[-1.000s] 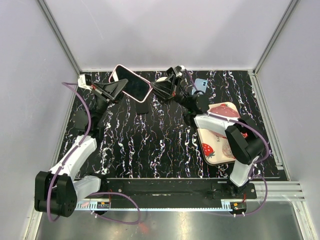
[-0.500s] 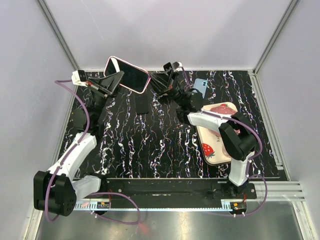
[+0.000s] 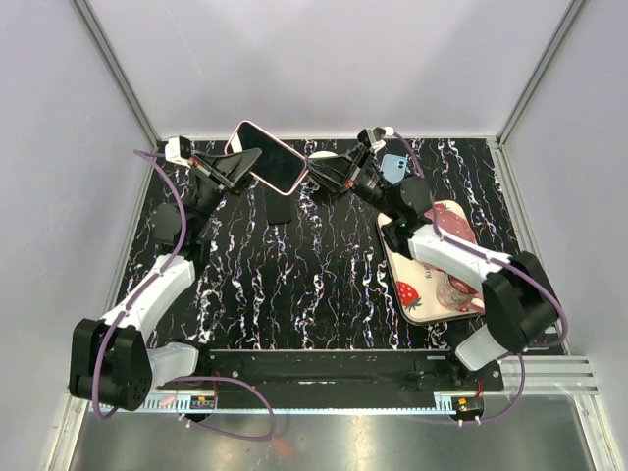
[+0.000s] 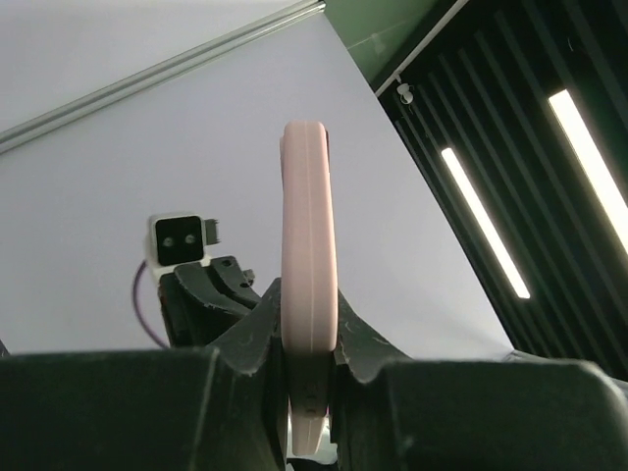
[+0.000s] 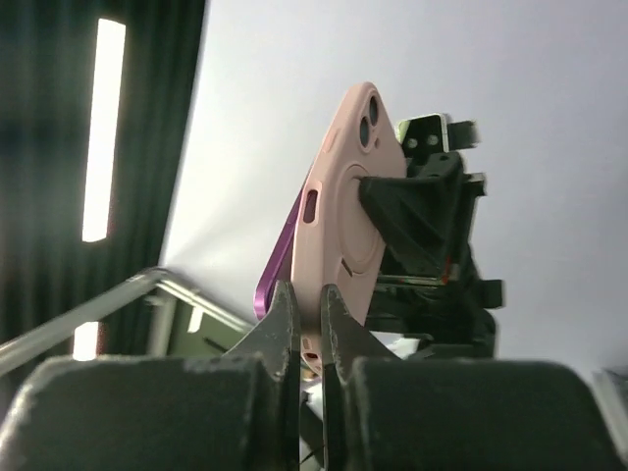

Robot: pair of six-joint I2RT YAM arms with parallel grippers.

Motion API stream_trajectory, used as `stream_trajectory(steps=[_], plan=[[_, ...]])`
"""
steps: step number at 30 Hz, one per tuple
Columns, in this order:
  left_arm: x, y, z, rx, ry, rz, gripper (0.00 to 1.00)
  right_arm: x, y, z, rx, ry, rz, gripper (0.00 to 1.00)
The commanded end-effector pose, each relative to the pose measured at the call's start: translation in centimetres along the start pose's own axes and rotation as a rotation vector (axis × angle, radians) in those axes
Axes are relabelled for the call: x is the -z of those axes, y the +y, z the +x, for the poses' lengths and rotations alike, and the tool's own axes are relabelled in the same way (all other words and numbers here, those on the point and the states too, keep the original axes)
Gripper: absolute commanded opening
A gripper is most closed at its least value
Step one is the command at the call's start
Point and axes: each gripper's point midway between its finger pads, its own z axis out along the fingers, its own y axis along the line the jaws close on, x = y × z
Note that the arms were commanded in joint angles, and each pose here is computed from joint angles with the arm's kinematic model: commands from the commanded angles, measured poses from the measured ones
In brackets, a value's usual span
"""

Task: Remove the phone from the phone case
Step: Remove the phone case from the phone.

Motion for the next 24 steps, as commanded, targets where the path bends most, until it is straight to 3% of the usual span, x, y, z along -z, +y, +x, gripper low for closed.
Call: stream_trajectory(steps=[1, 4, 7, 12, 20, 22, 23, 24], plan=[[4.2, -12.3, 8.4, -0.11, 0.349, 0.479, 0.0, 5.0, -14.3, 2.7, 0.066, 0.159, 0.574, 0.0], [4.1, -11.2, 8.8, -0.101, 0.39, 0.435, 0.0, 5.4, -13.2, 3.9, 0.099, 0.254, 0.542, 0.08], [4.3, -9.8, 9.4, -0.077, 0.427, 0.391, 0.0, 5.7, -12.7, 4.7, 0.116, 0.32, 0.516, 0.23], [4.7, -8.1, 10.4, -0.074, 0.471, 0.332, 0.0, 6.0, -12.5, 5.1, 0.107, 0.364, 0.482, 0.29], [5.2, -6.0, 11.5, -0.062, 0.513, 0.273, 0.0, 5.6, -11.3, 5.9, -0.032, 0.399, 0.291, 0.28], [5.4, -5.4, 11.7, -0.06, 0.523, 0.265, 0.0, 5.5, -10.5, 5.9, -0.059, 0.396, 0.229, 0.23], [5.6, -5.1, 11.8, -0.063, 0.527, 0.261, 0.0, 5.7, -11.2, 5.9, -0.077, 0.395, 0.227, 0.12], [5.8, -4.4, 12.0, -0.072, 0.532, 0.246, 0.0, 5.8, -11.3, 5.9, -0.09, 0.389, 0.219, 0.08]])
